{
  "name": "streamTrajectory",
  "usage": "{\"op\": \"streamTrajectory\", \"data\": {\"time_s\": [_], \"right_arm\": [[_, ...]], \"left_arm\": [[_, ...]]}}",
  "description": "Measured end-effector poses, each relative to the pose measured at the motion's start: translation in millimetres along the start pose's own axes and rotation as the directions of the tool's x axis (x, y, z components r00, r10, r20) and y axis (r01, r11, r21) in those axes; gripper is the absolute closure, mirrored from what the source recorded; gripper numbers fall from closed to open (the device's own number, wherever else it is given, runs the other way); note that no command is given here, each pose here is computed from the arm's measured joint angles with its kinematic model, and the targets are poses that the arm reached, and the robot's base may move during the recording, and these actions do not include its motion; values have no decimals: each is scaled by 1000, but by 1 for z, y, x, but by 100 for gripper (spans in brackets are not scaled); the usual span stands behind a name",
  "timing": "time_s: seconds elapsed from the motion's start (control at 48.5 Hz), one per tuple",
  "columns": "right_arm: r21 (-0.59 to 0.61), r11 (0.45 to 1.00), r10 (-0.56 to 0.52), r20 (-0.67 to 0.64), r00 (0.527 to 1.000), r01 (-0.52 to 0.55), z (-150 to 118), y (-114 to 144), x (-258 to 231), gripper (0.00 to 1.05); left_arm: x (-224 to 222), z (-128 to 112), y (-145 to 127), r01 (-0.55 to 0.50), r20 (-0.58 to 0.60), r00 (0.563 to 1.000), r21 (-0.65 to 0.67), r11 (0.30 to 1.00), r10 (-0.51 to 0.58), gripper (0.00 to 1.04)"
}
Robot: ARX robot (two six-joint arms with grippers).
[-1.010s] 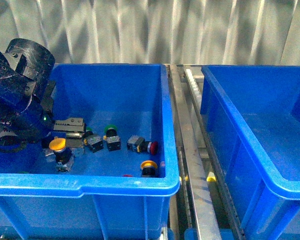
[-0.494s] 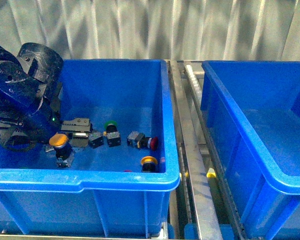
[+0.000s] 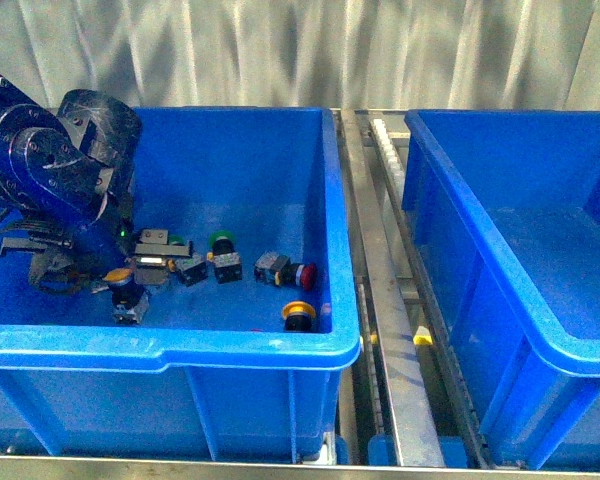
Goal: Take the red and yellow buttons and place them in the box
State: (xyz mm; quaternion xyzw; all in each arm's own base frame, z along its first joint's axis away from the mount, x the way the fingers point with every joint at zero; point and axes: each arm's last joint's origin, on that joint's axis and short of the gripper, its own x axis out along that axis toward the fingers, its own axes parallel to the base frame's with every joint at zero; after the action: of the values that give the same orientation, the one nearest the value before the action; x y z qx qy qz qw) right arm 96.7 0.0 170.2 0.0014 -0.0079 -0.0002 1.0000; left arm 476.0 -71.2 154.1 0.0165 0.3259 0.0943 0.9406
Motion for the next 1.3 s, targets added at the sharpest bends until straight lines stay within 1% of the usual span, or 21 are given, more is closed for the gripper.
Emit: {"op": "streamTrajectory", "data": {"time_s": [0.082, 0.165, 0.268, 0.412, 0.618, 0.762, 0.824, 0.927, 0.948, 0.968, 1.01, 1.051, 1.071, 1.092, 1.113, 1.133, 1.174, 1.195, 1.236, 1.277, 1.298], "right_arm": [[0, 1000, 0, 0, 1000, 0, 0, 0, 0, 6], [0, 1000, 0, 0, 1000, 0, 0, 0, 0, 6], [0, 1000, 0, 0, 1000, 0, 0, 0, 0, 6], [0, 1000, 0, 0, 1000, 0, 0, 0, 0, 6], [0, 1000, 0, 0, 1000, 0, 0, 0, 0, 6], [0, 1000, 0, 0, 1000, 0, 0, 0, 0, 6], [0, 1000, 0, 0, 1000, 0, 0, 0, 0, 6], [0, 1000, 0, 0, 1000, 0, 0, 0, 0, 6], [0, 1000, 0, 0, 1000, 0, 0, 0, 0, 6], [0, 1000, 0, 0, 1000, 0, 0, 0, 0, 6], [0, 1000, 0, 0, 1000, 0, 0, 0, 0, 6], [0, 1000, 0, 0, 1000, 0, 0, 0, 0, 6], [0, 1000, 0, 0, 1000, 0, 0, 0, 0, 6], [0, 1000, 0, 0, 1000, 0, 0, 0, 0, 6], [0, 1000, 0, 0, 1000, 0, 0, 0, 0, 6], [0, 1000, 0, 0, 1000, 0, 0, 0, 0, 6], [0, 1000, 0, 0, 1000, 0, 0, 0, 0, 6], [0, 1000, 0, 0, 1000, 0, 0, 0, 0, 6], [0, 1000, 0, 0, 1000, 0, 0, 0, 0, 6], [0, 1000, 0, 0, 1000, 0, 0, 0, 0, 6], [0, 1000, 0, 0, 1000, 0, 0, 0, 0, 6]], "left_arm": [[1, 1, -1, 1, 4, 1000, -3, 1000, -1, 64], [1, 2, -1, 0, 5, 1000, -2, 1000, 0, 70], [1, 2, -2, 3, 11, 1000, 12, 1000, -3, 71], [-7, 5, -4, 17, 54, 998, 81, 997, -22, 71], [-42, 12, -5, 58, 126, 988, 200, 978, -85, 71], [-79, 24, 7, 132, 214, 959, 250, 959, -188, 71], [-96, 32, 16, 190, 273, 927, 246, 951, -256, 71], [-122, 42, 37, 289, 381, 856, 208, 934, -350, 71], [-127, 43, 42, 330, 408, 828, 199, 923, -385, 71], [-130, 44, 45, 352, 422, 815, 185, 918, -397, 71], [-137, 46, 52, 411, 464, 771, 160, 898, -436, 71], [-144, 46, 60, 493, 516, 710, 122, 861, -479, 71], [-146, 46, 61, 506, 527, 696, 122, 854, -488, 71], [-148, 45, 64, 546, 549, 667, 100, 832, -503, 71], [-149, 44, 66, 611, 580, 625, 53, 790, -522, 71], [-150, 42, 66, 642, 598, 598, 41, 766, -534, 71], [-148, 33, 60, 745, 635, 530, -31, 667, -562, 71], [-147, 30, 56, 783, 642, 506, -62, 619, -576, 71], [-142, 22, 39, 869, 651, 430, -110, 483, -625, 71], [-140, 17, 26, 912, 660, 376, -138, 387, -650, 71], [-140, 14, 15, 935, 669, 336, -149, 323, -663, 71]]}}
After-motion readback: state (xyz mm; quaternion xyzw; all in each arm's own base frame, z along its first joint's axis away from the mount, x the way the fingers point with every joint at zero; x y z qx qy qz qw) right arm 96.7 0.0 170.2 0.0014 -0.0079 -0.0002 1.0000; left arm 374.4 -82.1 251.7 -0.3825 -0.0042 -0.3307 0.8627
